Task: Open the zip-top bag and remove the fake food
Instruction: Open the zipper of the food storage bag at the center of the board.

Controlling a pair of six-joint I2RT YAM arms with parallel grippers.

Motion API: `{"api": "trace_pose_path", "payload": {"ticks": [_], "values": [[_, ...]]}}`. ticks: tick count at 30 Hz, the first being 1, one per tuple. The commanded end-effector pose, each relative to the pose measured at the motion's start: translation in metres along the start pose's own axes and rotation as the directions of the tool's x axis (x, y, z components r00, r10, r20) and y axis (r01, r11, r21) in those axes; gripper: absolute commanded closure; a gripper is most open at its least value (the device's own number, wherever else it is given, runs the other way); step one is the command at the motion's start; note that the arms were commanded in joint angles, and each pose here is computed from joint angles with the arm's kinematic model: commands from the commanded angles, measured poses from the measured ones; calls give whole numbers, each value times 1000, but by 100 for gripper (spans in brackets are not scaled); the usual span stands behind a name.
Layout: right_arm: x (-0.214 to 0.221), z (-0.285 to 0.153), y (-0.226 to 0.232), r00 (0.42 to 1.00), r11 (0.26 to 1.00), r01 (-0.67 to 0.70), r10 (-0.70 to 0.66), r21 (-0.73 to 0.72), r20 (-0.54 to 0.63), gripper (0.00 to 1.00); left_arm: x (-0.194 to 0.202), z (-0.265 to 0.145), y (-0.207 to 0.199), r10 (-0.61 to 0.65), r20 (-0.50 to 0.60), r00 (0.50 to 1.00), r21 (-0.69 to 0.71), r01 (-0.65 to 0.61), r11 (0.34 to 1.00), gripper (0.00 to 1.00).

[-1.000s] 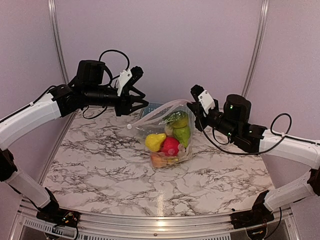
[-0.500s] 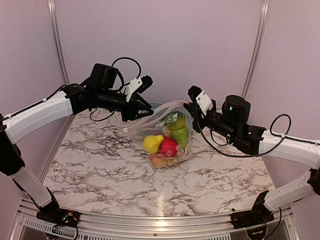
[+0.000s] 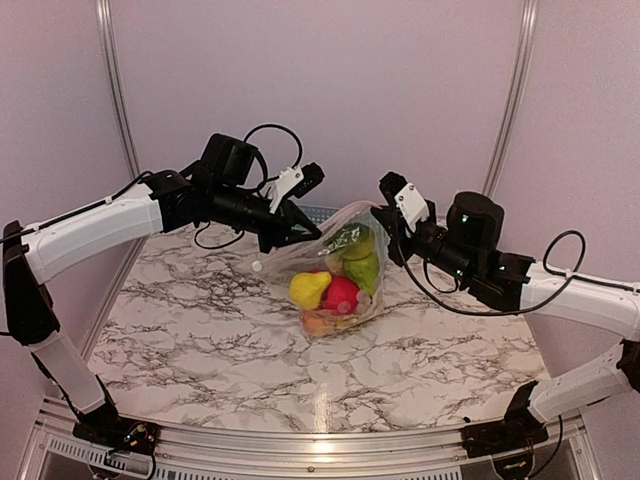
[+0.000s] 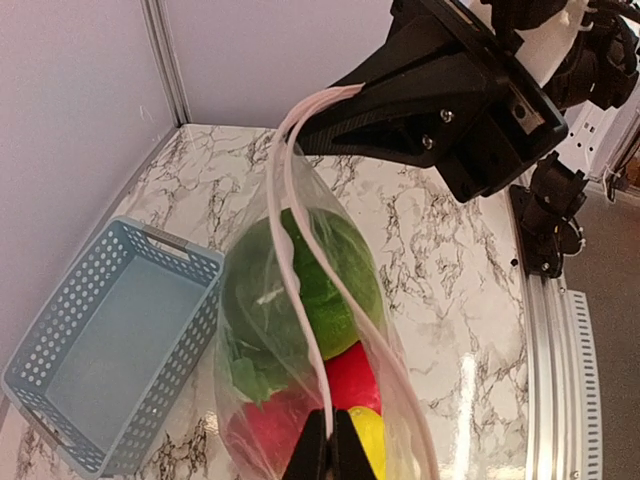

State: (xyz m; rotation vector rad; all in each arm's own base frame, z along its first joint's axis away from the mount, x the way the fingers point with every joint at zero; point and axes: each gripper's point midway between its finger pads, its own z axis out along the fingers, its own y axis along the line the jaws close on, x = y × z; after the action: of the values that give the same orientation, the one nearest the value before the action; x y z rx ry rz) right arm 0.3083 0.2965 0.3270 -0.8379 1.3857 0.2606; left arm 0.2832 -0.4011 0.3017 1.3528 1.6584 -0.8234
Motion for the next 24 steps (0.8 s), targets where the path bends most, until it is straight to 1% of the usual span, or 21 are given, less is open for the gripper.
{"api": "trace_pose_path", "payload": {"ticks": [1,5,9,13,15,17,19,21,22,24], "values": [[-18,-14,-24,999,993,-39,36,113,33,100,-18,7,-18,-5,41,999,53,3,999,100],[-13,-26,-42,997,981,-81,82,174,1,100,-39,18,-44,9,107,994,79,-18,997,100],[-13,-45,-61,995,970,-98,103,221,-11,100,-71,32,-82,2,216,976,133,-31,991,100],[-23,-69,-83,994,957,-111,114,267,6,100,-103,52,-110,-57,339,939,181,-6,983,100],[-27,-78,-94,993,952,-111,114,286,5,100,-110,69,-121,-115,367,923,222,33,974,100],[-29,-81,-101,994,949,-103,110,297,-7,100,-117,82,-121,-170,389,905,229,84,970,100],[-24,-74,-100,993,952,-94,111,291,-42,100,-120,93,-110,-250,403,881,216,173,961,100],[-8,-67,-96,986,956,-94,128,277,-106,100,-118,102,-99,-306,410,859,194,246,950,100],[-3,-64,-95,982,955,-104,143,279,-121,98,-116,106,-94,-325,412,851,179,274,945,100],[6,-58,-94,976,950,-123,169,288,-140,88,-112,112,-85,-362,413,835,155,328,932,100]]}}
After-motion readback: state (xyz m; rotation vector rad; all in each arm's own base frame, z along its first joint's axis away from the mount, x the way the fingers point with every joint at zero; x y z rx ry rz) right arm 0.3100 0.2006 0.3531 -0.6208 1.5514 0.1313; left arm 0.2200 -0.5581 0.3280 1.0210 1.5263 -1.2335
